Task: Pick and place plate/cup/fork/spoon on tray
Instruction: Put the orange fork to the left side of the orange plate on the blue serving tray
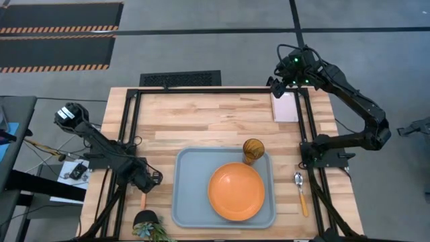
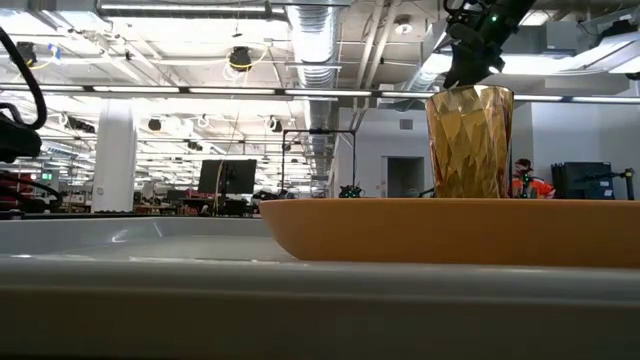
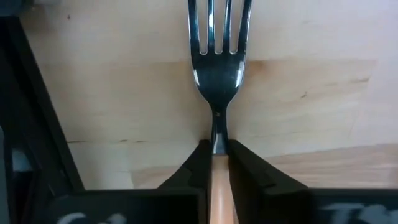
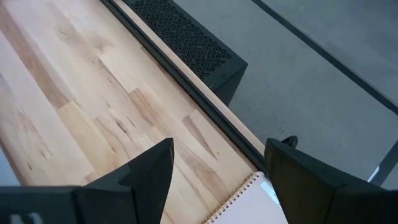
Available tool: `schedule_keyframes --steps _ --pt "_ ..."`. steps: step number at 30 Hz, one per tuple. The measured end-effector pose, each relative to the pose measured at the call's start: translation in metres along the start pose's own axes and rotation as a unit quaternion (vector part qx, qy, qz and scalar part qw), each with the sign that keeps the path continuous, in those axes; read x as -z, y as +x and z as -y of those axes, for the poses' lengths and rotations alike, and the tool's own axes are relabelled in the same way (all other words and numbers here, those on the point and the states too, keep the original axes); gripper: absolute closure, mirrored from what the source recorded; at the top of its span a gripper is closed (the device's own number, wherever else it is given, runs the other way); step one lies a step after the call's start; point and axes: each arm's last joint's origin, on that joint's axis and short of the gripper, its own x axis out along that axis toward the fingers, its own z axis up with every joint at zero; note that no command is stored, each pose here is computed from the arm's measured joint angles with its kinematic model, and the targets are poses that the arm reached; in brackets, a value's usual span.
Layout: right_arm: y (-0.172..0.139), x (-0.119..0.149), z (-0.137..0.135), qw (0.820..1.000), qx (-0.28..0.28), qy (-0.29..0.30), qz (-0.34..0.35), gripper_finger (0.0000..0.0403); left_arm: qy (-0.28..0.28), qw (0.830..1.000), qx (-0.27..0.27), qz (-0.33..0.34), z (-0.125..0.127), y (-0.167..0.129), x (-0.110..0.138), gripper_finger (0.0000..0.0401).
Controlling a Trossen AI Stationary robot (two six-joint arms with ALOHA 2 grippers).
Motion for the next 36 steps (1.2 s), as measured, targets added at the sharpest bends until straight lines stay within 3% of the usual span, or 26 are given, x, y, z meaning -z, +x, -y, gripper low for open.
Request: schedule_keyframes --steps 9,20,28,36 --pt "0.0 0.0 0.0 1.0 0.0 -0.004 0.0 0.0129 -0.026 0.997 0.049 0.055 0.007 -0.02 -0.009 0.0381" --pt "0.0 0.0 0.0 1.0 0.0 -0.004 0.0 0.0129 -0.039 0.979 0.181 0.086 0.032 -0.062 -0.02 0.0385" --pt "0.0 0.0 0.0 1.0 -0.003 -0.003 0.0 0.0129 0.019 0.968 0.233 0.092 0.079 -0.08 -0.025 0.0384" --pt "0.0 0.0 0.0 1.0 -0.008 -0.003 -0.001 0.0129 0.08 0.969 0.206 0.107 0.136 -0.082 -0.024 0.0384"
